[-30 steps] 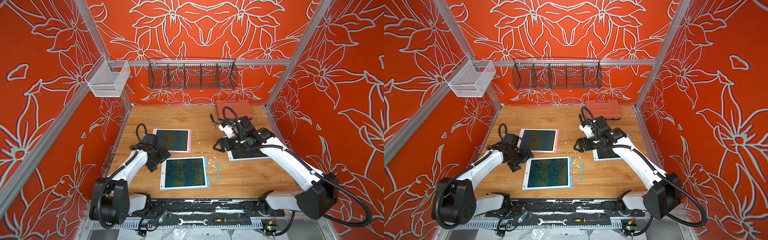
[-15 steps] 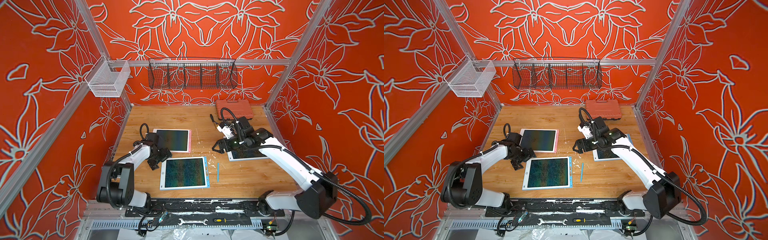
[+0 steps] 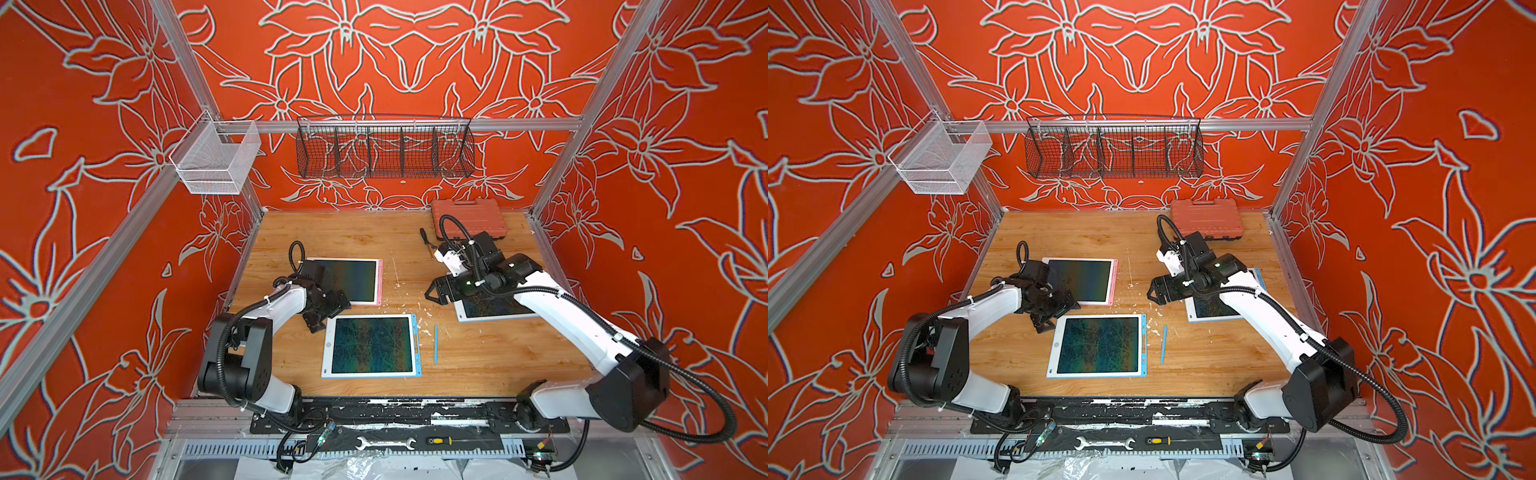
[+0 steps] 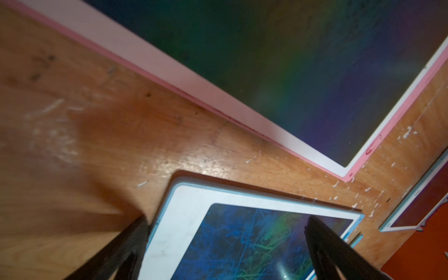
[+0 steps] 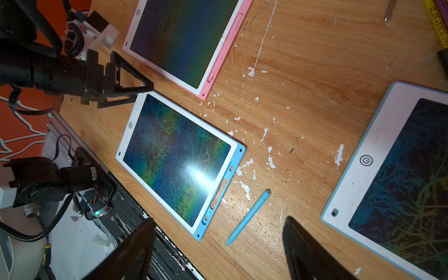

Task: Place the stylus back onto the writing tablet
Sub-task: Move the writing tablet to the center of the board.

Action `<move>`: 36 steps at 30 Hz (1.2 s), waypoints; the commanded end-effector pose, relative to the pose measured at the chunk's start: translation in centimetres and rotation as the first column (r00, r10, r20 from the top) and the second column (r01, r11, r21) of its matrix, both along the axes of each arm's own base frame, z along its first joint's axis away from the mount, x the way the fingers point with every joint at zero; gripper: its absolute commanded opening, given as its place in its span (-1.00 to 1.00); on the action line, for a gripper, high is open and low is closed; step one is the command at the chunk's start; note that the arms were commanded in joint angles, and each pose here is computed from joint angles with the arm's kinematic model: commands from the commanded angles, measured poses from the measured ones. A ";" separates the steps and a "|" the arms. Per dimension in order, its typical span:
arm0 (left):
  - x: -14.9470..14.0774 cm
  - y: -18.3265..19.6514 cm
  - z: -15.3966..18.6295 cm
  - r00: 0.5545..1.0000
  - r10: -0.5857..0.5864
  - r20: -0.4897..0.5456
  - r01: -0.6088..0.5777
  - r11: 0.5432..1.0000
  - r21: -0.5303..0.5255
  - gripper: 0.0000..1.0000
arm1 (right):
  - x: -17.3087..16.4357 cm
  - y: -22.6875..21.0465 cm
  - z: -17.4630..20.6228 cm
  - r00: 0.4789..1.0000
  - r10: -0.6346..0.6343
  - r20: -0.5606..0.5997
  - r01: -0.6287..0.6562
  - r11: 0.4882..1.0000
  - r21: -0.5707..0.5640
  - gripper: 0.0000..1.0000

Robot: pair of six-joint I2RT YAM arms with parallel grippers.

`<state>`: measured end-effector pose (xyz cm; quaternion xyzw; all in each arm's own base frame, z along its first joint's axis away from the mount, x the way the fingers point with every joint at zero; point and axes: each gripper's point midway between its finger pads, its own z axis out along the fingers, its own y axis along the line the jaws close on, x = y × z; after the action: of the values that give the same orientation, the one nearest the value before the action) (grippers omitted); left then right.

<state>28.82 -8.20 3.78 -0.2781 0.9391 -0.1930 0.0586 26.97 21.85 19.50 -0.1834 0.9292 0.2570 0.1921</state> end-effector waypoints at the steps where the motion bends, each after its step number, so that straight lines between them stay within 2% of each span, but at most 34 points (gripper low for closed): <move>1: -0.3 -0.5 -1.4 0.999 -0.005 -0.046 0.005 1.000 0.003 0.98 | 0.2 0.0 0.3 1.000 0.009 0.021 -0.008 1.000 -0.017 0.69; 16: -0.1 -0.6 -2.0 0.994 0.016 -0.107 -0.010 0.998 0.054 0.96 | 0.0 -0.7 0.2 0.999 0.006 0.036 -0.005 0.999 -0.048 0.68; 26: -1.9 -2.6 -1.9 0.993 -0.010 -0.120 0.020 0.996 0.085 0.96 | 0.2 -0.8 0.2 0.999 0.005 0.044 -0.003 0.999 -0.052 0.68; 36: -4.0 -1.9 -2.2 0.988 0.023 -0.153 -0.004 0.993 0.119 0.96 | 0.0 -0.8 0.0 0.999 0.006 0.041 -0.004 0.999 -0.045 0.69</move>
<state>28.26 -11.02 3.35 -0.2756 0.9476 -0.1520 0.0551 27.31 21.36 19.29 -0.1841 0.9323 0.2394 0.1993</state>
